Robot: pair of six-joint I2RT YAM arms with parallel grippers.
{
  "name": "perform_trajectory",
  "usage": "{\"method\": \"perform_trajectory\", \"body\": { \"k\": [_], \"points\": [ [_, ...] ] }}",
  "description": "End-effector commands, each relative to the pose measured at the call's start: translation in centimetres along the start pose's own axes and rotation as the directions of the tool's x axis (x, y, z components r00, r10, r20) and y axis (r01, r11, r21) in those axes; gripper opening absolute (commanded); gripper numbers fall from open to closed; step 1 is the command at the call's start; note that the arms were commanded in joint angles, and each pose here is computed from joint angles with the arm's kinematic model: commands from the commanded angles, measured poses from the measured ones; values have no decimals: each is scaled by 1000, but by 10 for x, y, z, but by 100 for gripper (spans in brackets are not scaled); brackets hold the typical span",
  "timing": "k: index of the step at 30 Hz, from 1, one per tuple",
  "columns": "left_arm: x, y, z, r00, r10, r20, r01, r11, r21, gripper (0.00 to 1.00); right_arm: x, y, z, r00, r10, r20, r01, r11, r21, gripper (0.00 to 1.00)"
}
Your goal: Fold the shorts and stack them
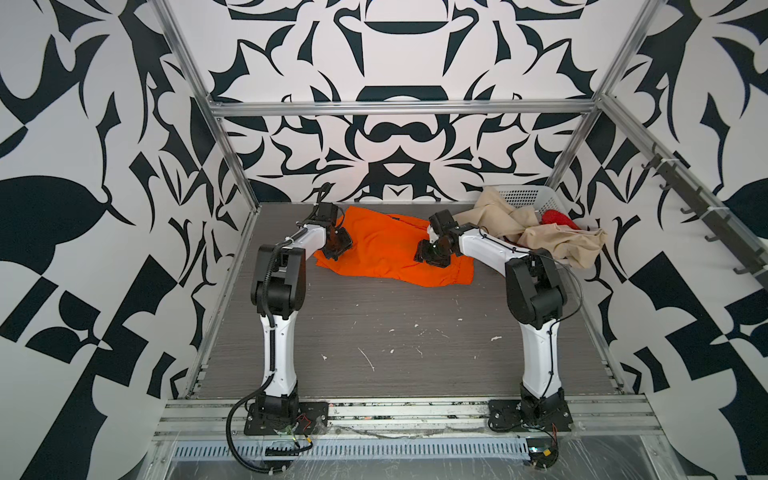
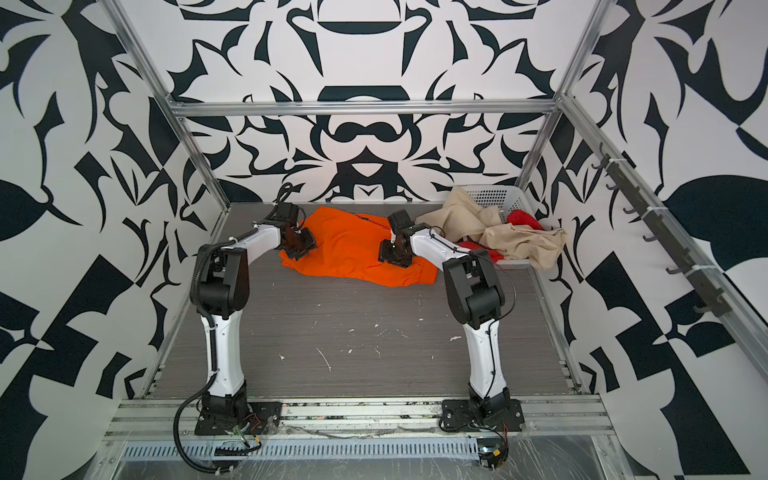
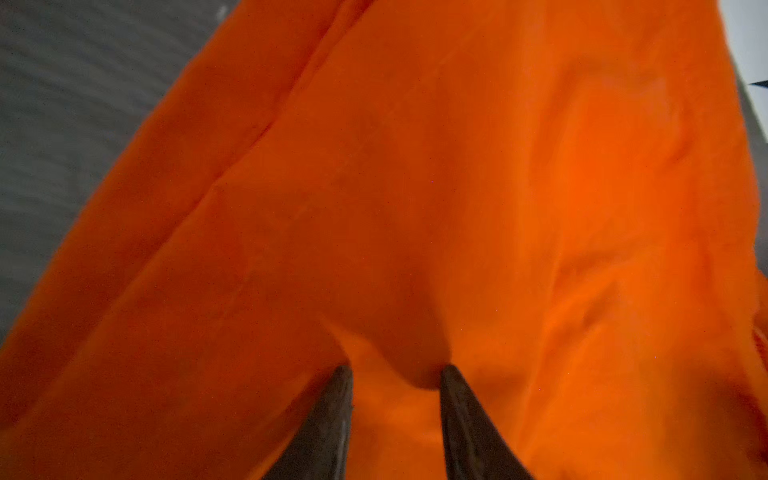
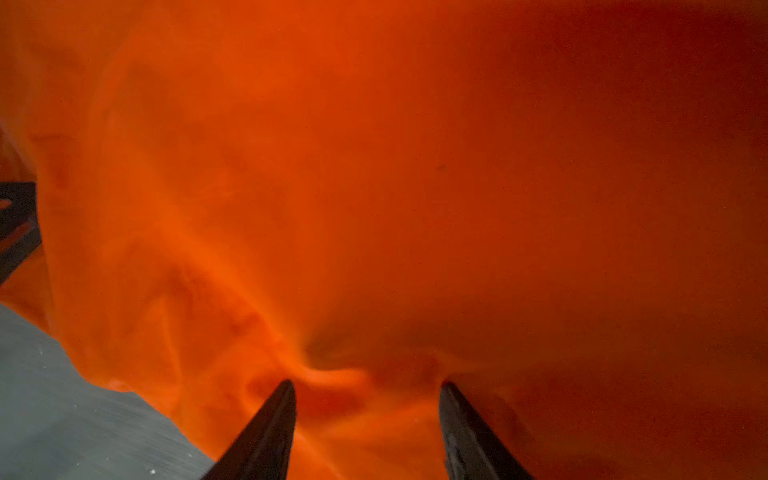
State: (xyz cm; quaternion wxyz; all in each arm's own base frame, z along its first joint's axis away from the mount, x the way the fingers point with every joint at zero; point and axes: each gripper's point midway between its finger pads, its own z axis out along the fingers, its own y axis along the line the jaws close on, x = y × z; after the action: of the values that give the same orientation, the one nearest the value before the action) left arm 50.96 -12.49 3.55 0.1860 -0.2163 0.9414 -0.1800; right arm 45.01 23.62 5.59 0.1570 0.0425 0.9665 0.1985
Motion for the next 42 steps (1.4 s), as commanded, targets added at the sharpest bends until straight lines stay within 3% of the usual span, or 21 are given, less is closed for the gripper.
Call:
{"method": "perform_trajectory", "body": {
  "k": [1,7,10,14,19,24,27,35,42],
  "points": [
    [38,46,-10,997,-28,-67,17,987,-157,39,7,1,-16,1000,3,20,-2,1000,-18,59],
    [100,95,-47,989,-100,-111,70,967,-243,39,91,-31,-22,994,11,-105,-6,999,49,59],
    [127,104,-72,984,-139,-113,111,967,-228,41,124,-32,-38,993,1,-118,6,999,54,59],
    [125,83,-107,989,-133,-57,126,985,-116,47,113,-10,-75,1000,-10,-22,10,1000,-20,59],
    [82,22,-131,995,-90,31,87,991,98,48,61,42,-107,991,-81,107,96,986,-140,59],
    [44,-27,-104,1000,-5,11,2,982,189,44,28,70,-78,987,-117,109,136,971,-194,59],
    [38,-39,-74,999,14,-33,-8,980,197,43,15,71,-52,990,-120,78,133,973,-191,58],
    [46,1,-20,997,21,-78,-18,999,39,43,-2,18,-11,999,-39,19,40,994,-97,58],
    [33,48,0,997,-4,-73,-2,997,-77,43,39,-47,-3,997,57,-61,-54,997,52,57]
  ]
}}
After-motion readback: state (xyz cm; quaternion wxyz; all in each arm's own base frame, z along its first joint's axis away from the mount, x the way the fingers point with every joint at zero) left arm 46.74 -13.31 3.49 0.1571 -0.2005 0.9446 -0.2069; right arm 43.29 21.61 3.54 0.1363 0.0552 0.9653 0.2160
